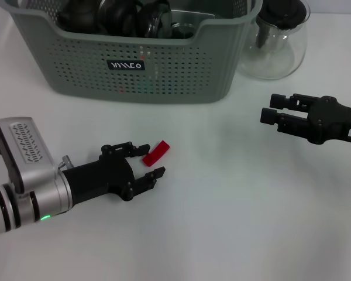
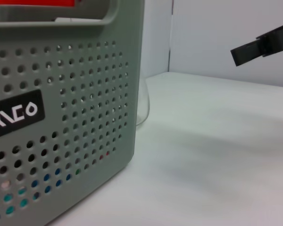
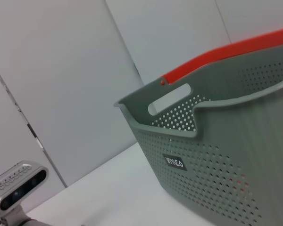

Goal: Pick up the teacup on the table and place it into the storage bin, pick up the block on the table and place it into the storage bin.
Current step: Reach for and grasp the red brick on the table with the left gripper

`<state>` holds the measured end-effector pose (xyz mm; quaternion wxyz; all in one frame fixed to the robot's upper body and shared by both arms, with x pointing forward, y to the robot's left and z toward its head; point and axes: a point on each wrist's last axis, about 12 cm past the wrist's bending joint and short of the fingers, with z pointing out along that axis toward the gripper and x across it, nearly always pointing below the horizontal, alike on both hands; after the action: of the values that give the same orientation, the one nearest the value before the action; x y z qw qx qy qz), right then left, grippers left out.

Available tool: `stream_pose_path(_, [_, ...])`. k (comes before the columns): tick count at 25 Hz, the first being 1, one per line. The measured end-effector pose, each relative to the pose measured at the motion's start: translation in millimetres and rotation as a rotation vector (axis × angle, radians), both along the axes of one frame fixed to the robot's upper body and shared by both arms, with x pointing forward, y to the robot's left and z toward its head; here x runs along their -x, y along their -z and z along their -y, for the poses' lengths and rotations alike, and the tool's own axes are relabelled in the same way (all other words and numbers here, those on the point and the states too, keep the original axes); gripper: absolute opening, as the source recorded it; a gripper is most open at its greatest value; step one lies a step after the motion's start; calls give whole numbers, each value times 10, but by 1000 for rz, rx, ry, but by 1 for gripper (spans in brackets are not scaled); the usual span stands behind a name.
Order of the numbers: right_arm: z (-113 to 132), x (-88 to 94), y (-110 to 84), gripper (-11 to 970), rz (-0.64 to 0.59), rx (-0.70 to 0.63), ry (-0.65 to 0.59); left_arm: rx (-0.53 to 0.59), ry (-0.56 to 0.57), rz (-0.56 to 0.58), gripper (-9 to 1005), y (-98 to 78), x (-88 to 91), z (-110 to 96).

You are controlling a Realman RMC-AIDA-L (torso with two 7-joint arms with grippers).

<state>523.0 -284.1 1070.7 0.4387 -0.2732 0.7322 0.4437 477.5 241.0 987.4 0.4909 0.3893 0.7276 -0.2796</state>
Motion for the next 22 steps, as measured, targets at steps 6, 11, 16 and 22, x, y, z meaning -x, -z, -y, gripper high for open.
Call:
stream_pose_path(6, [2, 4, 3, 584, -1, 0, 1, -5, -15, 4, 560, -5, -29, -9])
stream_pose_path(11, [8, 4, 2, 584, -1, 1, 2, -25, -30, 0, 553, 15, -56, -1])
stream_pose_path(16, [9, 3, 1, 584, 0, 1, 2, -27, -33, 1, 545, 14, -67, 4])
stream_pose_path(22, [14, 1, -2, 584, 0, 1, 3, -34, -34, 1, 476, 16, -81, 5])
